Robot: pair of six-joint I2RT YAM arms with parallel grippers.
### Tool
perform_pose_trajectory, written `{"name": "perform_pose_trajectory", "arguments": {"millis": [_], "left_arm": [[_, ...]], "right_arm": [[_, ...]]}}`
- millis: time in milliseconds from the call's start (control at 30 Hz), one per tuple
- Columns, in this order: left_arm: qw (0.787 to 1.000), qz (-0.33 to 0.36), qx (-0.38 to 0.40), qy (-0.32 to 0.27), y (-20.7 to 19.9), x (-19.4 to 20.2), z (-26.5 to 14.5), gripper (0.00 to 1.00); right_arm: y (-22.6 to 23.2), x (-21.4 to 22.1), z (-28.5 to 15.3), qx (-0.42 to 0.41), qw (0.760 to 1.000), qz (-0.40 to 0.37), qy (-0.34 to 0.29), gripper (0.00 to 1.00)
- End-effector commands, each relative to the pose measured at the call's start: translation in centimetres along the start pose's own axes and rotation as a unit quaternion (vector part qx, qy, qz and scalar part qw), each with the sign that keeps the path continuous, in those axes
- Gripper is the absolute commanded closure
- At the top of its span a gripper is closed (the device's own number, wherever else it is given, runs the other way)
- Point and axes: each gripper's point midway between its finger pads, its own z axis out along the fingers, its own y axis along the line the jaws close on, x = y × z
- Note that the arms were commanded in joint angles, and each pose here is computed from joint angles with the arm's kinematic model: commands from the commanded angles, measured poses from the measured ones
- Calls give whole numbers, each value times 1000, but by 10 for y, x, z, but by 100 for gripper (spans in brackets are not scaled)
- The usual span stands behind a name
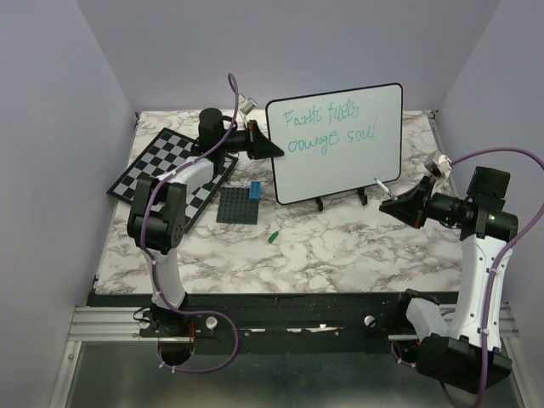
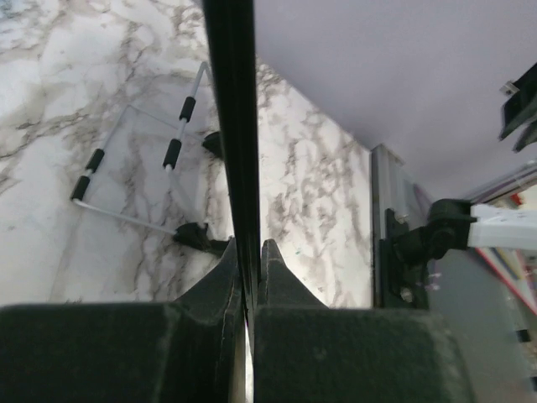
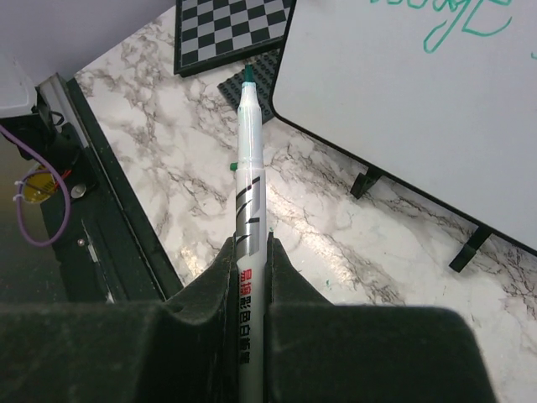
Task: Write a sentence on the whiteboard
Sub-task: Place the whiteboard on the whiteboard stand.
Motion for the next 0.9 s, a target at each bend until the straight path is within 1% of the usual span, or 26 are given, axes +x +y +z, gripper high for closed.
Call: {"name": "perform_pose_trajectory", "arguments": {"millis": [0,67,100,133,267,433,667,700,733,767,800,833,867], "left_arm": [[988,77,134,-20,-59,-28,-10,100],[984,84,157,-27,-69,-33,-14,100],[977,113,177,-30,-70,-28,-16,100],[980,75,183,-18,-73,-26,-17,100],[980,85,177,-19,-68,-25,-20,100],[983,79,164,-23,-62,-27,-26,100],[986,88,138,-27,-59,-42,-25,100],[991,54,123,-22,-57,-44,-25,100],[989,95,111,-27,-50,-47,-24,100],[991,96,90,-36,-44,-53,-22,100],[998,35,47,-18,-33,-51,-21,100],[992,124,16,-6,-19,-50,-18,100],[990,141,-19,14,-10,-47,-17,100]], "right_arm": [[-1,0,1,-5,1000,0,-8,99],[-2,-1,1,-4,1000,-1,-8,99],[-2,0,1,-3,1000,0,-7,99],[-3,0,1,-2,1000,0,-7,100],[-3,1,1,0,1000,1,-5,100],[-4,2,1,1,1000,3,-5,99],[-4,2,1,1,1000,4,-6,99],[-4,1,1,1,1000,1,-7,99],[-3,1,1,1,1000,1,-7,99],[-3,0,1,1,1000,-1,-7,99],[-2,0,1,1,1000,-1,-8,100],[-2,0,0,1,1000,-1,-8,99],[-1,0,0,1,1000,-2,-8,99]]}}
